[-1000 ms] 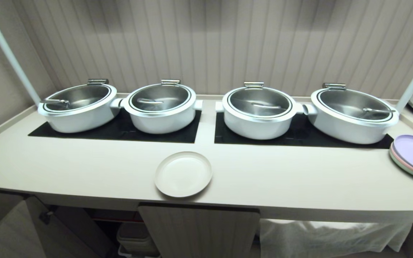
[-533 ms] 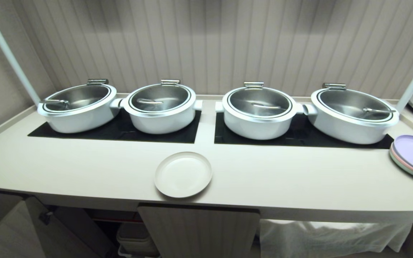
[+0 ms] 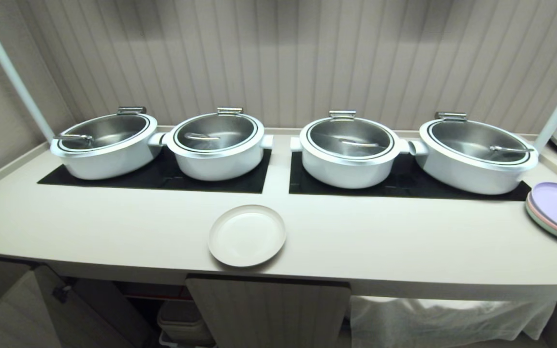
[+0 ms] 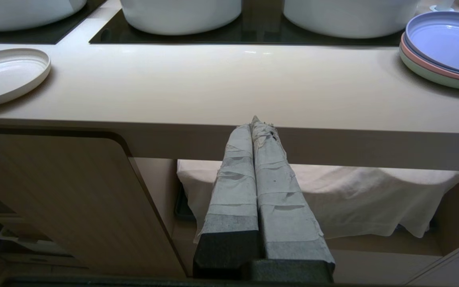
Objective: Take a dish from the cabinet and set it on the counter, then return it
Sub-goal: Pick up the plate from the table
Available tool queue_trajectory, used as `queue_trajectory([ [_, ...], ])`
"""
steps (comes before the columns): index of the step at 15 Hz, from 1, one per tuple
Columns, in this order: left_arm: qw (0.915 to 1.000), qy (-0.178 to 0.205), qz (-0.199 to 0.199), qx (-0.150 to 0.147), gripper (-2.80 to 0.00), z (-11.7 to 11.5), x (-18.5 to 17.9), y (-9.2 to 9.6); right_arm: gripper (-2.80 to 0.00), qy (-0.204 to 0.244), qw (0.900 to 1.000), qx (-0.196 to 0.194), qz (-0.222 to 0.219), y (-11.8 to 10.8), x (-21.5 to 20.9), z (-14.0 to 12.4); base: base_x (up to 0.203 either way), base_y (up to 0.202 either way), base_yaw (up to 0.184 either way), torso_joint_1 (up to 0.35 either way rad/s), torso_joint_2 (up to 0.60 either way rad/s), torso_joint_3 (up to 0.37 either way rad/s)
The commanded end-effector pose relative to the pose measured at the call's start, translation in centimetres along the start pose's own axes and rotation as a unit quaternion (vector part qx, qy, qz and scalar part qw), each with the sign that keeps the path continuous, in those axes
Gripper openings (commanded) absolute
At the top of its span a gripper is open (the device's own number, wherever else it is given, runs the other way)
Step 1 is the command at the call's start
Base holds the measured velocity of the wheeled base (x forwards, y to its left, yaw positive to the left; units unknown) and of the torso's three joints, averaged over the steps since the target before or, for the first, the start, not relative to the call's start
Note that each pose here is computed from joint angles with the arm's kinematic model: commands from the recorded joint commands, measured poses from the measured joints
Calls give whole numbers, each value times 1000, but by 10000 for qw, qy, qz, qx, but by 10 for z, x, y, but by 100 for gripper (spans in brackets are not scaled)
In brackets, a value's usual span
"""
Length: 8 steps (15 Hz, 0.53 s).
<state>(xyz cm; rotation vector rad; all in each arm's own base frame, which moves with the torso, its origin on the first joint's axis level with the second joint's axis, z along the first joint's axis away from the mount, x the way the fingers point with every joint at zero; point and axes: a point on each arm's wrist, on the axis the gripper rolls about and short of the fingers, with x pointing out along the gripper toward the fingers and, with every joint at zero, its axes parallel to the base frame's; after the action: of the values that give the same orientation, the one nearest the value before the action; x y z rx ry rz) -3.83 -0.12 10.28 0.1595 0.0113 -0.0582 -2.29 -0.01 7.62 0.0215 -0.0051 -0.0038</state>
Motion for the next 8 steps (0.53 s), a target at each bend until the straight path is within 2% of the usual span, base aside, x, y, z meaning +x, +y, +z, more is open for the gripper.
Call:
queue_trajectory([
  [1,10000,52,-7,5,-280,6,-5,1,-280,0,10000,0,2,0,0,0,0,0,0,0,0,0],
  [5,9996,239,-34,136,-280,12,-12,1,-280,-5,10000,0,-3,0,0,0,0,0,0,0,0,0],
  [8,9993,351,-52,134,-280,25,-8,4,-280,-4,10000,0,2,0,0,0,0,0,0,0,0,0],
])
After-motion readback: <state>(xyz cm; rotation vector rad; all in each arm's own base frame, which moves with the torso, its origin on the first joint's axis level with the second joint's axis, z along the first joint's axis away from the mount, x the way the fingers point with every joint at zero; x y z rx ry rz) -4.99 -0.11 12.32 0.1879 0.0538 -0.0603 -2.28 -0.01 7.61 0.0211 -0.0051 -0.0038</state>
